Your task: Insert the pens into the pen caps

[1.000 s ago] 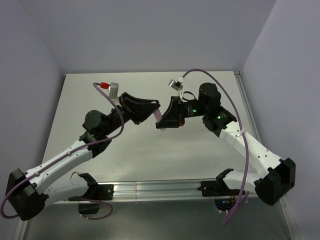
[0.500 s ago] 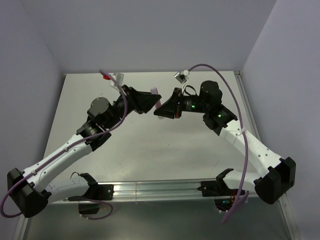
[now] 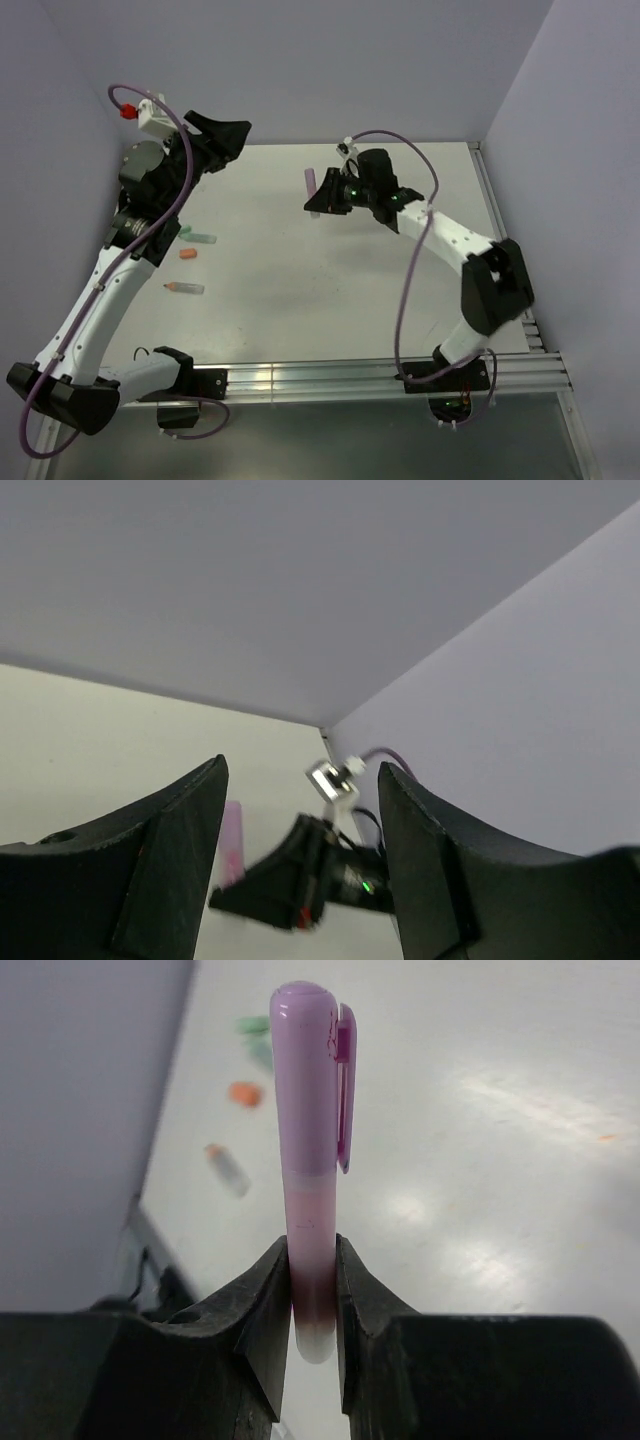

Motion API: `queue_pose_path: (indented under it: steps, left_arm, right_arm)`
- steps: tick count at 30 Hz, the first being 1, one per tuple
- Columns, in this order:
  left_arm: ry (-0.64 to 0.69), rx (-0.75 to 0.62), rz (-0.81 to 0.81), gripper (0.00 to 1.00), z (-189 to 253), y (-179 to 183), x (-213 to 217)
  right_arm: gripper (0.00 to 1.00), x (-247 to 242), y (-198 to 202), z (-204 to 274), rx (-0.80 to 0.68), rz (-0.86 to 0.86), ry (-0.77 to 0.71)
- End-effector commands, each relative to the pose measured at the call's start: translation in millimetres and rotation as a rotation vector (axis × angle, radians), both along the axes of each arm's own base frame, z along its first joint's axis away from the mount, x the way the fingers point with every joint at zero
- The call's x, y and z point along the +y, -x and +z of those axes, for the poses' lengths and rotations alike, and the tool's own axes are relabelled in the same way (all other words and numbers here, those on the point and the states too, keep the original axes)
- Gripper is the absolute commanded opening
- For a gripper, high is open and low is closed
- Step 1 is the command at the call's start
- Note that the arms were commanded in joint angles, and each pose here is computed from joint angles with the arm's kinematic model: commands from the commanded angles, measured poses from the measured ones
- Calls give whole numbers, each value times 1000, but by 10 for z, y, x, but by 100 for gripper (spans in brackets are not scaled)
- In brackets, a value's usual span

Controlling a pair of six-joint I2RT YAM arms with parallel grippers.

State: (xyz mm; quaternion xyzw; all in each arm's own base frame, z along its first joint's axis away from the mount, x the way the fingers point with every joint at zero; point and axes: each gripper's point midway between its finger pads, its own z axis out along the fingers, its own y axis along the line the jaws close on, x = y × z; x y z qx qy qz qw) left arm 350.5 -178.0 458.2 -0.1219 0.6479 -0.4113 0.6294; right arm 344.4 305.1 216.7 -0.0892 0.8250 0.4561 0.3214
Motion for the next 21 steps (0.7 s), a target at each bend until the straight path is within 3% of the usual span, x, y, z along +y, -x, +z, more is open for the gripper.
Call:
queue_pose_path:
  steps: [1, 5, 9, 19, 21]
  left_arm:
    - [-7, 79, 16, 66, -222, 125, 114]
    - [-37, 110, 33, 66, -323, 245, 228]
    - [-74, 135, 44, 66, -454, 300, 293]
    - [-100, 200, 49, 65, -698, 209, 414]
    - [-103, 212, 57, 65, -751, 186, 439]
  right_arm:
    - [0, -220, -628, -382, 55, -156, 125]
    - [0, -344, -1071, -968, 147, -229, 275]
    - [0, -409, -1375, -1158, 175, -251, 307]
    - [0, -474, -1597, -1650, 288, -239, 365]
    - [4, -511, -1607, -1702, 297, -252, 384]
